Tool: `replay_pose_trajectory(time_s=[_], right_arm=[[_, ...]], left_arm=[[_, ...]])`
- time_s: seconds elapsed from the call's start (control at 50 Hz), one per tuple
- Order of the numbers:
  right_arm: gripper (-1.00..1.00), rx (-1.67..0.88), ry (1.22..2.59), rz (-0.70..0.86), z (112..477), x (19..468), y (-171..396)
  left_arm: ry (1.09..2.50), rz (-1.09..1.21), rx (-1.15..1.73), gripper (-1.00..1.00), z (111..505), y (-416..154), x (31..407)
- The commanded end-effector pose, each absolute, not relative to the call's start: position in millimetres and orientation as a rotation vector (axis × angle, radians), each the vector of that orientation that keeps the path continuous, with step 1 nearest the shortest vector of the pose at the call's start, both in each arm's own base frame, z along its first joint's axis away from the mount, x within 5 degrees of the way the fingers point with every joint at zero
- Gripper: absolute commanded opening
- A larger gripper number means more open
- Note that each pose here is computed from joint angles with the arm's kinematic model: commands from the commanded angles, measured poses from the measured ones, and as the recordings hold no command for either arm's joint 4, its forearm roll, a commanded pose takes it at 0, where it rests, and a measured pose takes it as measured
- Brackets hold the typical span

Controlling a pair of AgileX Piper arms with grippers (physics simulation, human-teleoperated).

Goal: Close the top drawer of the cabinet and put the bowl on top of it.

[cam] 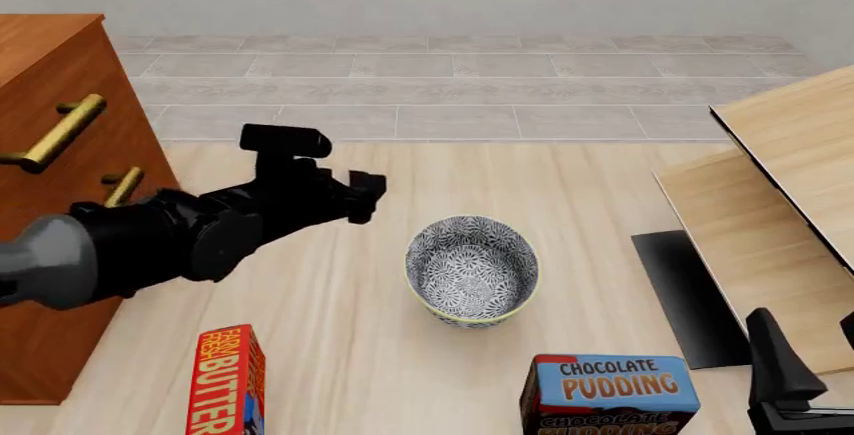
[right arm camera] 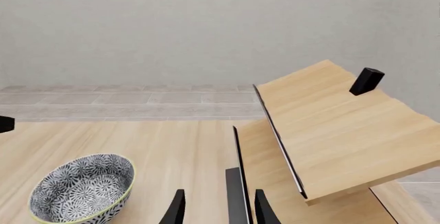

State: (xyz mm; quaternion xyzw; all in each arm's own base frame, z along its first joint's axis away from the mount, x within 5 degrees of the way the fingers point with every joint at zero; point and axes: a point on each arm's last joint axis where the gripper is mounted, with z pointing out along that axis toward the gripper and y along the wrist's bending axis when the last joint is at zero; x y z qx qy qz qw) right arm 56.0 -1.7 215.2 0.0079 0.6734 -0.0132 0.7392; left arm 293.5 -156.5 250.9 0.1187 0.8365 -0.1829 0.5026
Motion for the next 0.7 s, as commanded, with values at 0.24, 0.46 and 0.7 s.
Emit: replay_pose_trajectory(time_s=[0.24,0.46,0.7], right_arm=[[1.00,0.027,1.474,-0.031,215.2,55.9,-2.1],[1.00,0.029,1.471,-0.031,216.1,55.8,-2.1],[1.00,0.033,1.472,-0.031,216.2,55.7,-2.3]], left_arm=[[2.072,-0.468,0.281,1.00,224.5,-174.0,307.3],[2.117,-0.479,0.256,1.00,203.5,-182.1,318.0],[2.163,-0.516,0.252,1.00,182.0,-199.8,319.5]])
